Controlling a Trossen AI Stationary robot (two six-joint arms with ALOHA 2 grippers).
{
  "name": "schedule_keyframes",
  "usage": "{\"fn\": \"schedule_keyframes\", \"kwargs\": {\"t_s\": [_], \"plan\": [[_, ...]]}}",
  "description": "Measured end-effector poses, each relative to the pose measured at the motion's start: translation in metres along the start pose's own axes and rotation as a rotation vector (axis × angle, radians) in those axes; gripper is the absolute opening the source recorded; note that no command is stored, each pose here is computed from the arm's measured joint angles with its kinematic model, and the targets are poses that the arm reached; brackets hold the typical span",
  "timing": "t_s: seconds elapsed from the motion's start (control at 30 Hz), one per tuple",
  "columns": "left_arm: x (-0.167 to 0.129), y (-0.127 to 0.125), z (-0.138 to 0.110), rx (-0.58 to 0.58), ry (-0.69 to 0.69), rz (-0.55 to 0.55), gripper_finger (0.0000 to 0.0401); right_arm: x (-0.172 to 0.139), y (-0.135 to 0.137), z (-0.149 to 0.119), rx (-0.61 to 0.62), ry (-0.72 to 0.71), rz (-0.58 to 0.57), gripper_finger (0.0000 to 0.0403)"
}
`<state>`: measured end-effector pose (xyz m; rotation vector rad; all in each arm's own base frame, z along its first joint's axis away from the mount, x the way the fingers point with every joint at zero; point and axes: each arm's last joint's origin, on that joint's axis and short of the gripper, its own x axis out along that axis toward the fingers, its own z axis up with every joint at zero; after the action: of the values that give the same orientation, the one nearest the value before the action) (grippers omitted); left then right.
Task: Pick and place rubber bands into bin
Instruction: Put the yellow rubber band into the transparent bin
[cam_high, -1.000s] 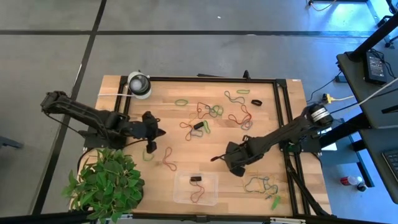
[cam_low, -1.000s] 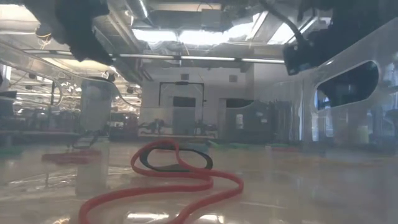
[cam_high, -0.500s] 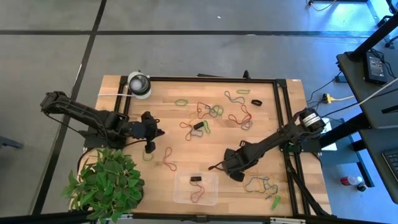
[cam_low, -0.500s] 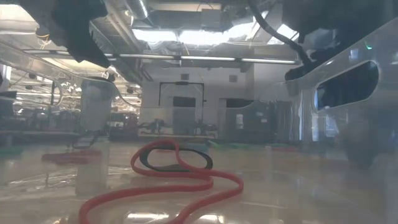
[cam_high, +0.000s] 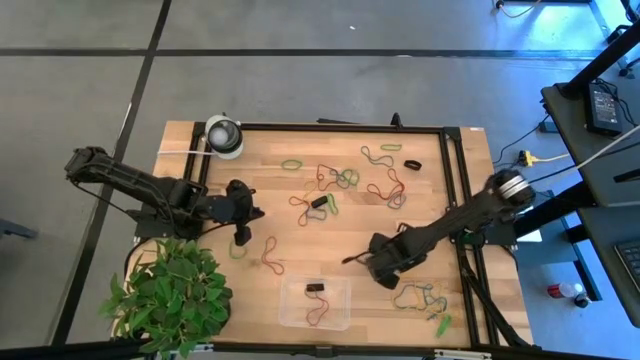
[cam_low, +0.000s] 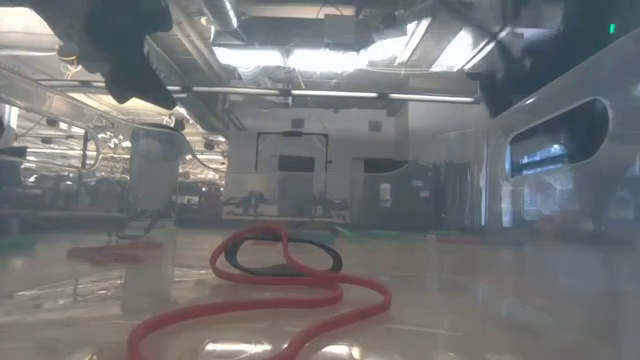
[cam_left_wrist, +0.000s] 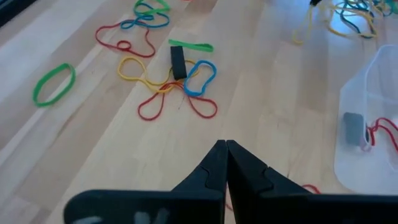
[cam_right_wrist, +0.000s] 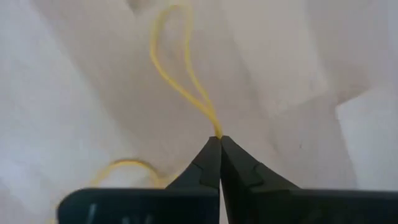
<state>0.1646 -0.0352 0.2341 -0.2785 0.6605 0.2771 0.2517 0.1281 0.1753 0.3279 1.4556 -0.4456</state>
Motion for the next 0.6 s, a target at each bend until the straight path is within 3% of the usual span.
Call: {"fn": "schedule_keyframes", "kwargs": {"t_s": [0.27, 0.6], "plan": [[-0.005, 0.007, -0.007, 0.116, 0.054, 0.054, 0.0002, -0.076, 0.004, -0.010, 0.165, -0.137, -0.071, 0.0001], [-0.026, 0.018, -0.009, 0.258, 0.019, 0.021, 0.0002, -0.147, 0.075, 0.038, 0.198, -0.409, 0.021, 0.0000]]}}
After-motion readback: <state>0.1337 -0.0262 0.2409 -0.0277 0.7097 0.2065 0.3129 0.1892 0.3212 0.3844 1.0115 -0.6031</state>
